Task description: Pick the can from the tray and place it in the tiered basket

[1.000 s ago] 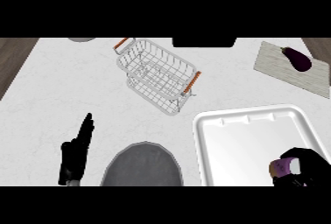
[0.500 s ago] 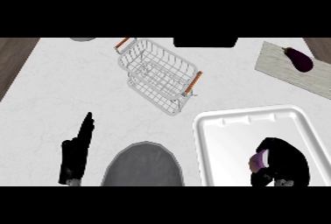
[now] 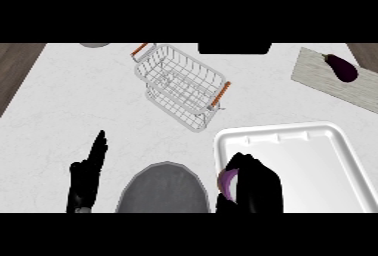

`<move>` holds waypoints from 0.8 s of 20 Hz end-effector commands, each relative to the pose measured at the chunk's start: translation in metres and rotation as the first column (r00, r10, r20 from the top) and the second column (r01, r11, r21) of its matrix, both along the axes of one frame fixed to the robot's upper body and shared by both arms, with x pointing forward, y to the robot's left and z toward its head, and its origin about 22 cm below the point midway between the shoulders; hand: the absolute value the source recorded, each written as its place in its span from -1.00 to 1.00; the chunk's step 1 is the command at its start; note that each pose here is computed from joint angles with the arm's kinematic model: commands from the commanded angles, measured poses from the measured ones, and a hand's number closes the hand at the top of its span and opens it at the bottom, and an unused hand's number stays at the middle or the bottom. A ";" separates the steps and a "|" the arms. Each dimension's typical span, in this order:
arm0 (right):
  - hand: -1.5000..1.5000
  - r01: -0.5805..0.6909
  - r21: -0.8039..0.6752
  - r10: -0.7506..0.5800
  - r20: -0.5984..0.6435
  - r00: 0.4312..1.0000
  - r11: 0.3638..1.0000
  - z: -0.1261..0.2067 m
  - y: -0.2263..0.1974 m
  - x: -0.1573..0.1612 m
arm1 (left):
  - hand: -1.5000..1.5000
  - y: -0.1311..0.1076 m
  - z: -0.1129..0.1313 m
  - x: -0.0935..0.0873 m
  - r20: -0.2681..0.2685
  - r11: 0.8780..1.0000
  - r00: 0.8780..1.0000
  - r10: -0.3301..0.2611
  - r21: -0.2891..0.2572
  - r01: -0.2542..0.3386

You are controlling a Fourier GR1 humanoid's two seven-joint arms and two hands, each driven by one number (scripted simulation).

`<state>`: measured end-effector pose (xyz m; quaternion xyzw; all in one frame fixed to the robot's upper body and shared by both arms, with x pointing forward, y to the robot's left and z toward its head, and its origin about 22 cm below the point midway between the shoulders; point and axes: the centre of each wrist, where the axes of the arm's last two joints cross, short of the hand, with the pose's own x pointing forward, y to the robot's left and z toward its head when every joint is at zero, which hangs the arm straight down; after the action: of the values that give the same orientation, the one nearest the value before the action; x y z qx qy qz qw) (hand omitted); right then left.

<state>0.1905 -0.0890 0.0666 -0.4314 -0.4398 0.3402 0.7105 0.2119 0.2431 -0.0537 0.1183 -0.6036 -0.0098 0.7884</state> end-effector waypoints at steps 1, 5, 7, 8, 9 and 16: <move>1.00 0.147 0.171 -0.169 0.126 0.977 0.974 0.044 0.015 -0.020 | 0.00 0.002 -0.007 -0.008 -0.013 1.000 1.000 0.004 0.009 -0.004; 1.00 0.127 0.275 -0.220 0.340 0.915 0.953 0.092 0.003 -0.039 | 0.00 0.002 0.001 0.002 -0.001 1.000 1.000 0.015 -0.002 -0.015; 1.00 0.120 0.180 -0.188 0.432 0.882 0.976 0.108 0.008 -0.052 | 0.00 0.016 0.001 -0.004 -0.020 1.000 1.000 0.022 0.004 -0.022; 1.00 0.127 0.156 -0.185 0.453 0.872 0.980 0.113 0.015 -0.052 | 0.00 0.014 0.000 0.000 -0.014 1.000 1.000 0.008 0.002 -0.008; 1.00 0.118 0.143 -0.173 0.478 0.861 0.983 0.120 0.016 -0.054 | 0.00 -0.005 -0.001 -0.002 0.002 1.000 1.000 -0.006 0.008 0.006; 1.00 0.126 0.073 -0.145 0.538 0.830 0.989 0.147 0.013 -0.049 | 0.00 -0.003 -0.001 0.003 0.003 1.000 1.000 0.006 0.010 -0.006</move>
<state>0.1445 -0.0794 0.1938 -0.4829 -0.6646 0.1785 0.5416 0.2118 0.2434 -0.0534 0.1212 -0.6027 -0.0118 0.7886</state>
